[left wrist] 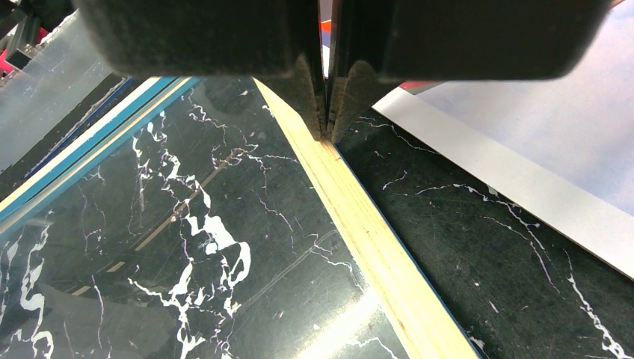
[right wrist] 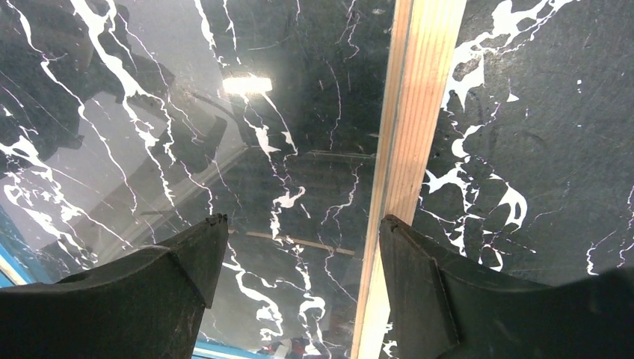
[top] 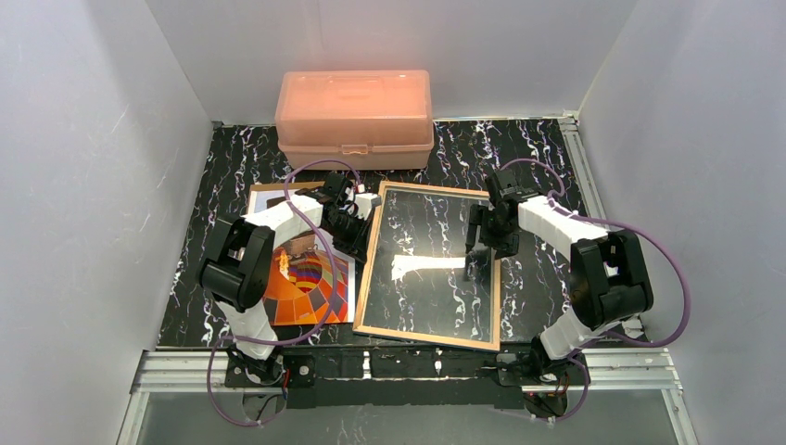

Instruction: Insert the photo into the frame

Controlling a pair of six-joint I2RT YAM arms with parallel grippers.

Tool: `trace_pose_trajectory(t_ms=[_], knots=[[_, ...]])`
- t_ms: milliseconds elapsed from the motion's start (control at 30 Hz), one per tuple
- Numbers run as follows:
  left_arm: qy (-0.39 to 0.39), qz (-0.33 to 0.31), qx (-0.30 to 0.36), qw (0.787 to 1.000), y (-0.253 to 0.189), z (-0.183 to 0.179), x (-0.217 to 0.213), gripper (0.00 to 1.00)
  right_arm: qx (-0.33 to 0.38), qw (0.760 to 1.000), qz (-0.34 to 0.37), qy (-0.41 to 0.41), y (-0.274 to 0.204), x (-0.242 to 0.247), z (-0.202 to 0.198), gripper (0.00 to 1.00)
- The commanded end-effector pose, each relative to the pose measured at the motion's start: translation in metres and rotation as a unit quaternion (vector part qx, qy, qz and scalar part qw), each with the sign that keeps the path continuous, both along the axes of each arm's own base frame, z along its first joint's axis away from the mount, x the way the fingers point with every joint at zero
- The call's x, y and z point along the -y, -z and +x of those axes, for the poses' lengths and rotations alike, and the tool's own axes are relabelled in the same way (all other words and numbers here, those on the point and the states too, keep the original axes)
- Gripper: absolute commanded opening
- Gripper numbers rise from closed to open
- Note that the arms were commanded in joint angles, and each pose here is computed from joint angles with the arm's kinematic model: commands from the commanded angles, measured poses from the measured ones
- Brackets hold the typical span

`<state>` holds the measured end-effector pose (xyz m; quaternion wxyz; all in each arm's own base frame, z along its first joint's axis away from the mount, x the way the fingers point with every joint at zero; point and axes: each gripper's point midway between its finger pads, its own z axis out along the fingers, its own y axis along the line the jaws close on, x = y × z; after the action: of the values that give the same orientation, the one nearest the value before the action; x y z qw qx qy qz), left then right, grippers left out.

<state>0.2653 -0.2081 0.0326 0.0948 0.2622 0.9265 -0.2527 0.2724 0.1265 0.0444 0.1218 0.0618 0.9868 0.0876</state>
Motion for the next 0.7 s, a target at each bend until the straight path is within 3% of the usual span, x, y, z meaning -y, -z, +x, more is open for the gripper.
trace_pose_trajectory(t_ms=[0,233,433,667], knots=[[0.003,0.065,-0.010,0.998,0.032,-0.003,-0.023,0.00,-0.005,0.999,0.047,-0.002,-0.005,-0.016,-0.007,0.80],[0.004,0.065,-0.009,0.998,0.030,-0.002,-0.022,0.00,0.004,0.998,0.066,-0.013,-0.010,-0.025,-0.012,0.77],[0.004,0.066,-0.006,0.998,0.028,-0.001,-0.022,0.00,0.014,0.999,0.012,-0.026,-0.008,-0.020,-0.012,0.70],[0.002,0.065,-0.006,0.998,0.026,-0.003,-0.023,0.00,0.017,0.996,-0.083,-0.005,-0.007,0.005,-0.006,0.68]])
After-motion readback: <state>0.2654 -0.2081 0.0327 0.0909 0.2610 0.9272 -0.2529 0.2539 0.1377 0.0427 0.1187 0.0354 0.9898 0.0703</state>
